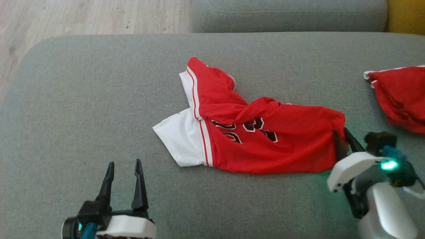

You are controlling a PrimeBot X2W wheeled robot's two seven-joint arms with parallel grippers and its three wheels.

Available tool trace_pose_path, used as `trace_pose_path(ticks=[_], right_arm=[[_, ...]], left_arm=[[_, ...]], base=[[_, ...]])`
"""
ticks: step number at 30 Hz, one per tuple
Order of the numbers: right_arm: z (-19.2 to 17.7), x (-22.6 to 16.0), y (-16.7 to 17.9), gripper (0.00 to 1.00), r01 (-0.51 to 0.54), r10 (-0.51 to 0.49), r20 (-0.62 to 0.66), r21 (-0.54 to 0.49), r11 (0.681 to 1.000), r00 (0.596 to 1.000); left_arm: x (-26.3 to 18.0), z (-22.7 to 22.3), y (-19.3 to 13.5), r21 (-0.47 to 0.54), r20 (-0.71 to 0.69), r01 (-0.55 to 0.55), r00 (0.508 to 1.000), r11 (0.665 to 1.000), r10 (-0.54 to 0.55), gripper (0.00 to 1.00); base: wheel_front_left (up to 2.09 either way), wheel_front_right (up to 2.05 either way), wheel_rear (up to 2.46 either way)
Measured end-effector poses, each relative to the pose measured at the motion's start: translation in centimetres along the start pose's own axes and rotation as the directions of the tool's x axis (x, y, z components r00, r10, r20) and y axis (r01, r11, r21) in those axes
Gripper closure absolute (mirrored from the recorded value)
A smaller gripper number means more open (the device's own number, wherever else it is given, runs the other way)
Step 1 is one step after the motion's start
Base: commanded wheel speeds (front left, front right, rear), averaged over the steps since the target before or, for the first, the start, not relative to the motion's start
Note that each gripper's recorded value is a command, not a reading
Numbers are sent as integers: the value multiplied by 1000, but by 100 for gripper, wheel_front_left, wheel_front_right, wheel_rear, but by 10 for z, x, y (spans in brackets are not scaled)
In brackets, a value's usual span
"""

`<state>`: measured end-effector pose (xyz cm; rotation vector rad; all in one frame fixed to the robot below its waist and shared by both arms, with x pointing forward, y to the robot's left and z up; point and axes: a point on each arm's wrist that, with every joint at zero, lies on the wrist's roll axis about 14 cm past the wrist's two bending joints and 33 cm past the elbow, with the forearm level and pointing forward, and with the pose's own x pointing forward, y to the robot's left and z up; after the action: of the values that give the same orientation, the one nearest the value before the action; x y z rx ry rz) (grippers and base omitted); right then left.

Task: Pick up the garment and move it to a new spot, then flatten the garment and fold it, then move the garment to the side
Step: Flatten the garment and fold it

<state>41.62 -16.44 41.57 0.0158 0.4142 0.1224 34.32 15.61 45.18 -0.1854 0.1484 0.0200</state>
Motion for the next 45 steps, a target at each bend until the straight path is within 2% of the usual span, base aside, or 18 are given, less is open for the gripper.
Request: trace_pose_path(ticks=[3,5,10,16,26,30,35,39,45], right_arm=[[11,-4,16,0,-37,38,67,-12,999,997],[28,-13,20,0,-41,48,158,-46,998,986],[20,-38,24,0,-38,53,196,-80,996,979],[7,-60,45,0,-101,98,202,5,995,974],[21,-71,25,0,-50,37,281,41,998,959],[11,-68,12,0,-4,-2,242,23,1000,970],[-24,-60,-4,0,46,-46,90,-4,999,995],[-42,-52,-13,0,71,-71,21,29,997,997],[-49,-37,-14,0,79,-79,-4,116,990,997]], left_arm=[[0,4,-2,0,15,8,1000,1000,-8,0],[-1,6,-5,-3,23,16,1000,1000,-16,0],[-1,11,-9,-4,39,31,999,1000,-30,0],[-4,13,-12,-2,48,39,998,999,-39,0],[-16,7,-16,-8,40,57,998,998,-57,0],[-17,7,-15,-10,42,52,998,999,-52,0],[-20,6,-9,-15,40,38,999,999,-38,0],[-22,4,-2,-18,32,13,999,1000,-12,0],[-23,-1,4,-20,17,-9,1000,1000,10,0]], base=[[0,0,0],[0,0,0],[0,0,0],[0,0,0],[0,0,0],[0,0,0],[0,0,0],[0,0,0],[0,0,0]])
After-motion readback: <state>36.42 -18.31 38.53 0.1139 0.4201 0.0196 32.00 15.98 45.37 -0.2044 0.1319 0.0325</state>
